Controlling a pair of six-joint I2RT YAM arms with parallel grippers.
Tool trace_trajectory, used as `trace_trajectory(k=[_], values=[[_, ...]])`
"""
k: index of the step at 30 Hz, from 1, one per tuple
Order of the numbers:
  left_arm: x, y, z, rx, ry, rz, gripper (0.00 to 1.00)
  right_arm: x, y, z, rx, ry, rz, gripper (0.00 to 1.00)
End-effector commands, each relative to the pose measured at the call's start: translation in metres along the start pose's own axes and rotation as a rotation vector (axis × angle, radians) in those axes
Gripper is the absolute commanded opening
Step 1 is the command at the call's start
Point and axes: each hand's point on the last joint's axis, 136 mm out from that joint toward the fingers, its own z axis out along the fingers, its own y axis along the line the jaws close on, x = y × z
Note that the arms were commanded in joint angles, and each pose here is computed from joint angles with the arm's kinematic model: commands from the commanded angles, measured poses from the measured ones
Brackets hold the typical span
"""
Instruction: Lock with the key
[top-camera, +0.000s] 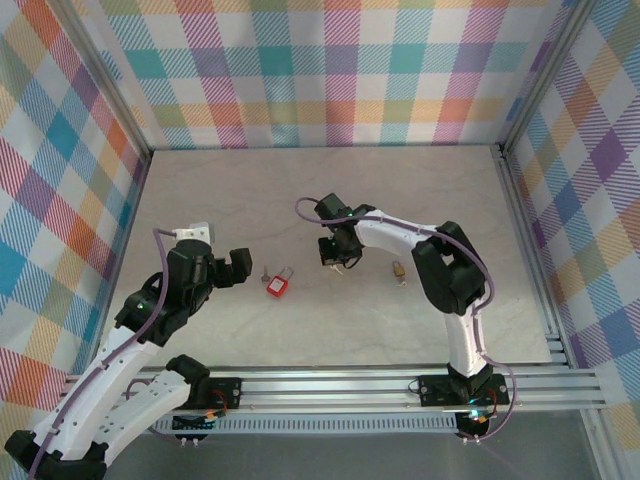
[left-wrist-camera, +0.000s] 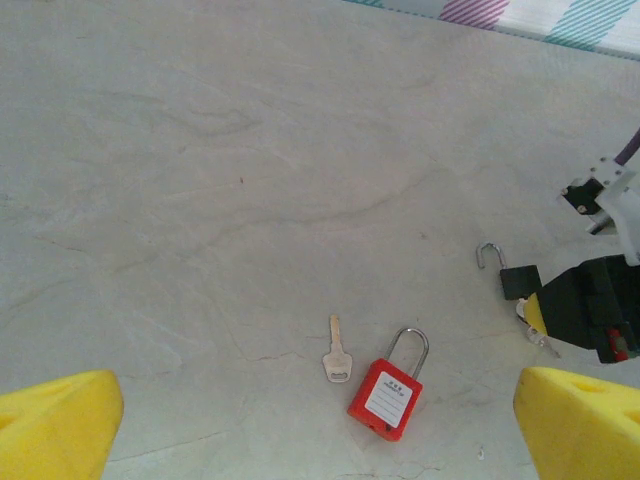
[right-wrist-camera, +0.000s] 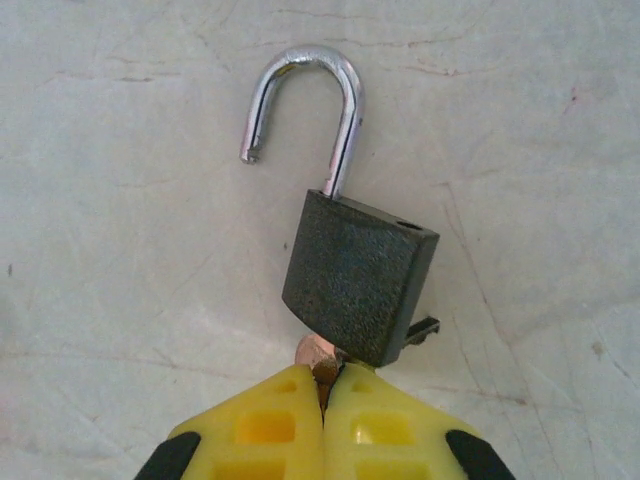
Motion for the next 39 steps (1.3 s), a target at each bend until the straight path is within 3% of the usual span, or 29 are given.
trace_trajectory(k=[1, 13, 20, 27, 39], values=[[0.001, 0.0, 0.002, 0.004, 0.007, 0.012, 1.0, -0.009, 0.01, -0.022, -0.064, -0.058, -0.025, 0.0], [-0.002, -0.005, -0.001, 0.03, 0.01, -0.028, 1.0, -0.006, 0.018, -0.041, -0.13, -0.11, -0.055, 0.0], [-0.001, -0.025, -0.004, 0.13, 0.057, -0.184, 1.0, -0.006, 0.023, -0.058, -0.174, -0.162, -0.083, 0.0], [0.025, -0.052, 0.025, 0.236, 0.167, -0.342, 1.0, -0.002, 0.028, -0.075, -0.227, -0.209, -0.101, 0.0], [0.013, -0.099, 0.066, 0.408, 0.128, -0.505, 1.0, 0.009, 0.045, -0.108, -0.369, -0.271, -0.115, 0.0]])
